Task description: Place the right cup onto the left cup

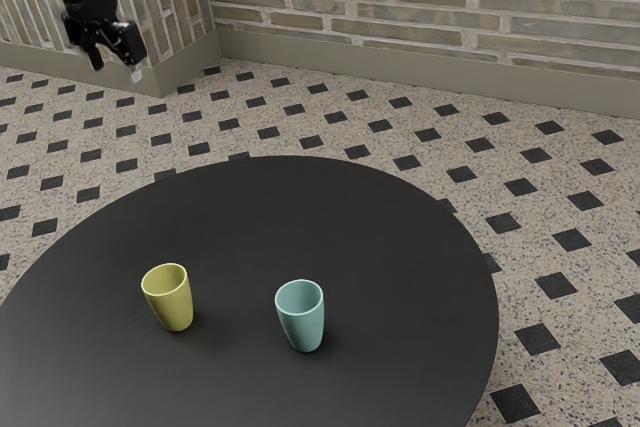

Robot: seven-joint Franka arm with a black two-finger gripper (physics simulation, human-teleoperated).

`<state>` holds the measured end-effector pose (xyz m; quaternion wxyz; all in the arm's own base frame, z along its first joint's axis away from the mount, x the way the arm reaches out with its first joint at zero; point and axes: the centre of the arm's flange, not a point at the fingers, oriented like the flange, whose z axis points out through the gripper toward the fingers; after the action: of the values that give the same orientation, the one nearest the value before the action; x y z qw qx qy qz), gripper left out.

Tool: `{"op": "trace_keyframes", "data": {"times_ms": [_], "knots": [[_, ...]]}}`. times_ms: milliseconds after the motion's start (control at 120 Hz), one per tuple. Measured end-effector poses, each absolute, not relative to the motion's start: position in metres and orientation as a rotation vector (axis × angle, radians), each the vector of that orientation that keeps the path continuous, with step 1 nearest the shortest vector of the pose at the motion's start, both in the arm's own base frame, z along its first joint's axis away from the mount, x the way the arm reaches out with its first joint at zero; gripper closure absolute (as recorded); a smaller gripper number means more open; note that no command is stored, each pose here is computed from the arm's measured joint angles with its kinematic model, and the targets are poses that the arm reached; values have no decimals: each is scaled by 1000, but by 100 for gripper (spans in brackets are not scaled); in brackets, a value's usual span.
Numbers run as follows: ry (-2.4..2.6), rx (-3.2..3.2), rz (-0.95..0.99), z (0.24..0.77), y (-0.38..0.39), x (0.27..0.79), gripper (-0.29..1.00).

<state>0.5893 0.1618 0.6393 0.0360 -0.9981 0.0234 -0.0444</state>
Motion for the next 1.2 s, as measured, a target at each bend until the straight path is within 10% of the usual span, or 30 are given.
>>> {"op": "trace_keyframes", "data": {"times_ms": [567,1200], "knots": [[257,-3159,-14,485,-38,664,2],[-144,-3200,142,363,-175,565,2]]}}
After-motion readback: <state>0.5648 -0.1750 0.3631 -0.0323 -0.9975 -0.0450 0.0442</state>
